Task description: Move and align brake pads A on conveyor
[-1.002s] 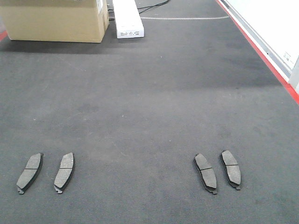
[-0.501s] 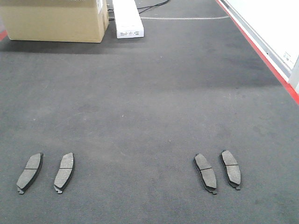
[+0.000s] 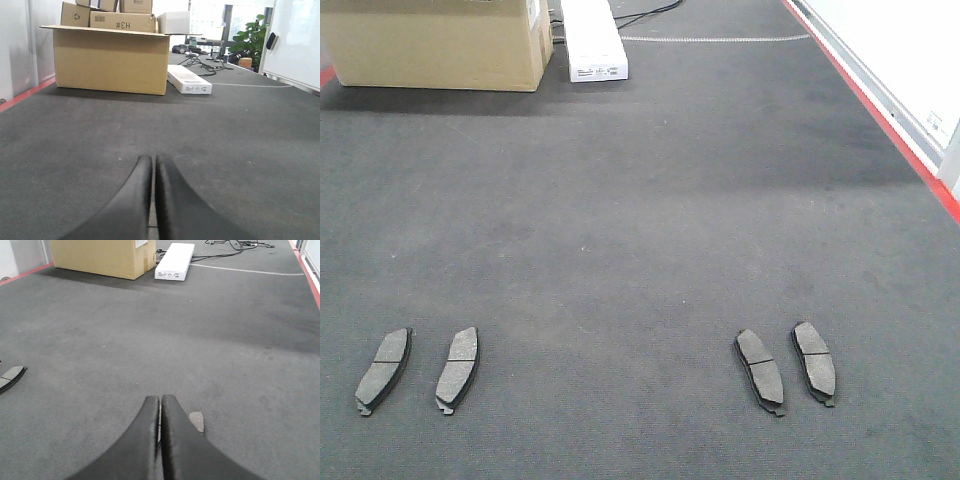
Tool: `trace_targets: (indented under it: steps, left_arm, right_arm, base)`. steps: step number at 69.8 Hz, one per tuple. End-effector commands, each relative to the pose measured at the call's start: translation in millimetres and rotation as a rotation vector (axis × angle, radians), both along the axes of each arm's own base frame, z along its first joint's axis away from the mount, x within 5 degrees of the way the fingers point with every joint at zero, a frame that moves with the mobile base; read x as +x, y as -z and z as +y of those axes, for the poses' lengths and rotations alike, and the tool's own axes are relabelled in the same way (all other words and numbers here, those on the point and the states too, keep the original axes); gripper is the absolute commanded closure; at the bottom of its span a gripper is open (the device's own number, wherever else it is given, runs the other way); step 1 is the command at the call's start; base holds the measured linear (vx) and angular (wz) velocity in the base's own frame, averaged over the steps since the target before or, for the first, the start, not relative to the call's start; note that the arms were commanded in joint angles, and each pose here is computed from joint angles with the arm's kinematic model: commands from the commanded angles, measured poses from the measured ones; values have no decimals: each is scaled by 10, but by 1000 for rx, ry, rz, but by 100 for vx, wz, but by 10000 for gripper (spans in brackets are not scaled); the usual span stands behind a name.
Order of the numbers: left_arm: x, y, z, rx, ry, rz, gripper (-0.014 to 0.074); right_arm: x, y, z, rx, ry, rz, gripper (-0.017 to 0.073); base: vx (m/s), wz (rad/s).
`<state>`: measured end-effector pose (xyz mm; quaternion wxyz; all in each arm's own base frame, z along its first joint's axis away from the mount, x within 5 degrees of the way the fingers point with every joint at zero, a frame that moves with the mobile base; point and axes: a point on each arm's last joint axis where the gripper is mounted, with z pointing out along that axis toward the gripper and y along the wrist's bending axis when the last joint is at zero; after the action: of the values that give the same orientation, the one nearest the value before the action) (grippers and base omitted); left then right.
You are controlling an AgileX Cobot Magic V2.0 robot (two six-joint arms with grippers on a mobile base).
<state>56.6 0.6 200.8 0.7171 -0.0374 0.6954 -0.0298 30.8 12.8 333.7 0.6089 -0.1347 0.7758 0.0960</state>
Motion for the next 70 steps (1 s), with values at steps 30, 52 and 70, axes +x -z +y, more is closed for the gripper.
trace_targets:
  steps: [30,52,70]
  left_arm:
    - [-2,16,4,-5,-5,-65,600]
    - [-2,16,4,-5,-5,-65,600]
    - [-2,16,4,-5,-5,-65,600]
  right_arm:
    - [16,-131,1,23,5,-82,567]
    - [24,-138,-19,-34,29,-107,567]
    - [261,251,-102,-12,290,-125,567]
  base:
    - [0,0]
    - [0,0]
    - [0,0]
